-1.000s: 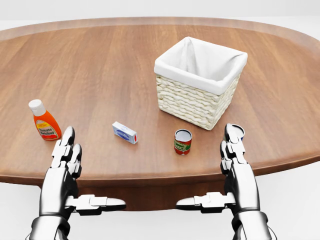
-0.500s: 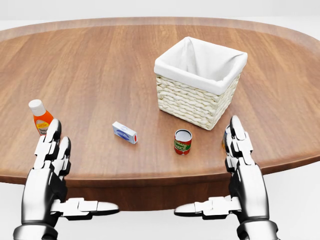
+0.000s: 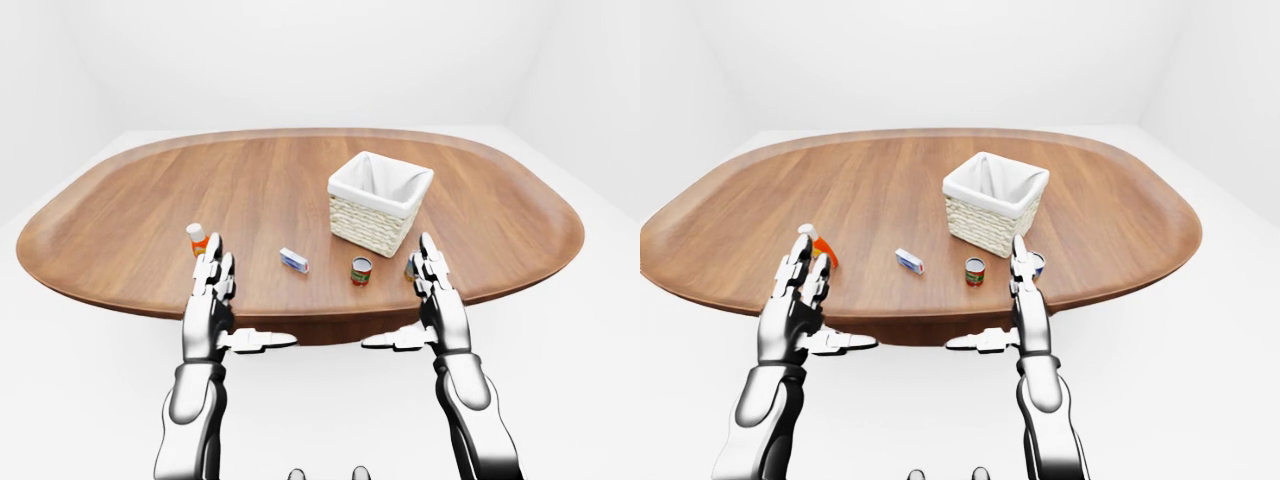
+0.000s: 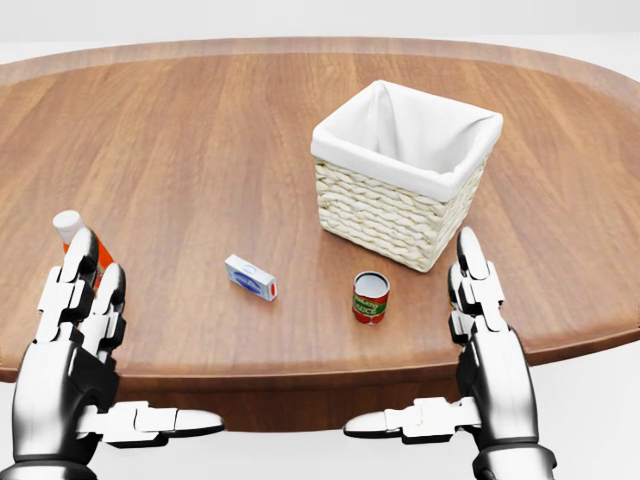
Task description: Pick up the ketchup, and put it in the basket.
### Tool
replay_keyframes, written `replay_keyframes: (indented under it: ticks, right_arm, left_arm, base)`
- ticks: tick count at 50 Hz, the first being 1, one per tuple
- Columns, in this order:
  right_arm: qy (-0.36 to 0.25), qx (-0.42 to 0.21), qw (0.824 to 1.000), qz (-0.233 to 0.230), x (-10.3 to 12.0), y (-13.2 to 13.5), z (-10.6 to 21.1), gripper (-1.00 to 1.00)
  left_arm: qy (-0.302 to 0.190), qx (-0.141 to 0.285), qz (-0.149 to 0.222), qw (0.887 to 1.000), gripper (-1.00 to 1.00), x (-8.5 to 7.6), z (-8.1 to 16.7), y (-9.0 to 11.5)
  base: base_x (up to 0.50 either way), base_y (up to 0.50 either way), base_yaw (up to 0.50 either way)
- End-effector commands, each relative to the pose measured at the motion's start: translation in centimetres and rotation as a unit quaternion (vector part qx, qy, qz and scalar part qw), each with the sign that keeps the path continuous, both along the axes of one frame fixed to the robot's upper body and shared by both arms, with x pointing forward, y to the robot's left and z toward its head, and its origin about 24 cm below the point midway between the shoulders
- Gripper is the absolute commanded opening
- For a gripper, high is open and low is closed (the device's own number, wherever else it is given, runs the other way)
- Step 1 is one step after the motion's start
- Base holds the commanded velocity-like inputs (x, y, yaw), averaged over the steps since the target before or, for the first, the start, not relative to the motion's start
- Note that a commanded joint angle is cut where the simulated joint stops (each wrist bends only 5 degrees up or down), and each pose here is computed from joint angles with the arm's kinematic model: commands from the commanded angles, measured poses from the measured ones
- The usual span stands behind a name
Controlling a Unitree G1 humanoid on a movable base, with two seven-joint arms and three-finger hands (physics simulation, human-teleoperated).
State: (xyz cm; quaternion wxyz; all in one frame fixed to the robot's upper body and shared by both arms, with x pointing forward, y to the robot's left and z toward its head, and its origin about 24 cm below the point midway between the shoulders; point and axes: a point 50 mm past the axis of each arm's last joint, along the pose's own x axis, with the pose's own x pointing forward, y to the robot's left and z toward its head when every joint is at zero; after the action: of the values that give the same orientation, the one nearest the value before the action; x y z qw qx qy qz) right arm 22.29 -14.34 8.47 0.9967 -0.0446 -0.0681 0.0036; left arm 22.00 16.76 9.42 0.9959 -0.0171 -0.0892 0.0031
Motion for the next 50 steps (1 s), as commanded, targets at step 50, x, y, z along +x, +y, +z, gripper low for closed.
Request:
replay_keyframes:
  ticks: [50]
  right_arm:
    - [-0.009,-0.022,1.000,0.000,-0.55,0.68,0.37,1.00]
  left_arm:
    - [-0.008,-0.016,-0.002,1.000,1.00,-0.69,0.28,0.73]
  base:
    - [0.19,0.04,0.00]
